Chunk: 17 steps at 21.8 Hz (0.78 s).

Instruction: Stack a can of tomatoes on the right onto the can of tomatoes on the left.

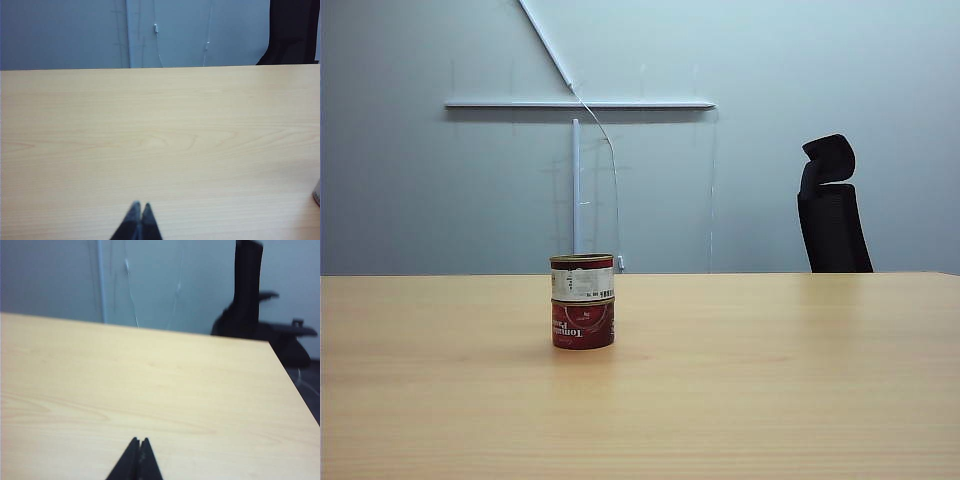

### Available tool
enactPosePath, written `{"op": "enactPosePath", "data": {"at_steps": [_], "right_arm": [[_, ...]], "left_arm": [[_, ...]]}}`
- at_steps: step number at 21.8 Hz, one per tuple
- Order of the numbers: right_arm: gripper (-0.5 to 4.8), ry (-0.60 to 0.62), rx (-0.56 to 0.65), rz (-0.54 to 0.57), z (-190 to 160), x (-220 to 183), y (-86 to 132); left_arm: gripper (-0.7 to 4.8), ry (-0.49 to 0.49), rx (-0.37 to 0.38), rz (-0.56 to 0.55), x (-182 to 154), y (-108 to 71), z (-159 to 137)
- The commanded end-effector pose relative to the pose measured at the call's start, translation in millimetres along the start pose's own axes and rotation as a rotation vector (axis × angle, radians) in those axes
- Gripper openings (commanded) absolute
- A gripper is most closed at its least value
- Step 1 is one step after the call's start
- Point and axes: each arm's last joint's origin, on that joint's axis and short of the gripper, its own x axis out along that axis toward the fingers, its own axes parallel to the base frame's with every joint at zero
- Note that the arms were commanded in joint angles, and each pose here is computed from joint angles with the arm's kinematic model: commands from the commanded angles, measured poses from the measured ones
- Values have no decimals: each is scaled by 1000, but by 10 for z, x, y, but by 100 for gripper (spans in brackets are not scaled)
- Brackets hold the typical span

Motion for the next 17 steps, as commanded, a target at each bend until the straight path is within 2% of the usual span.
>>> {"op": "enactPosePath", "data": {"at_steps": [1, 4, 9, 17], "right_arm": [[-8, -130, 39, -7, -302, -61, -49], [-8, -123, 40, -40, -622, -83, -60], [-8, -148, 74, -58, -928, -118, -81], [-8, -158, 95, -59, -989, -126, -112]], "left_arm": [[-2, -13, 8, -3, -1, -1, 19], [-2, -13, 8, -4, -1, -1, 18], [-2, -13, 8, -4, -1, -1, 18], [-2, -13, 8, -3, -1, -1, 19]]}}
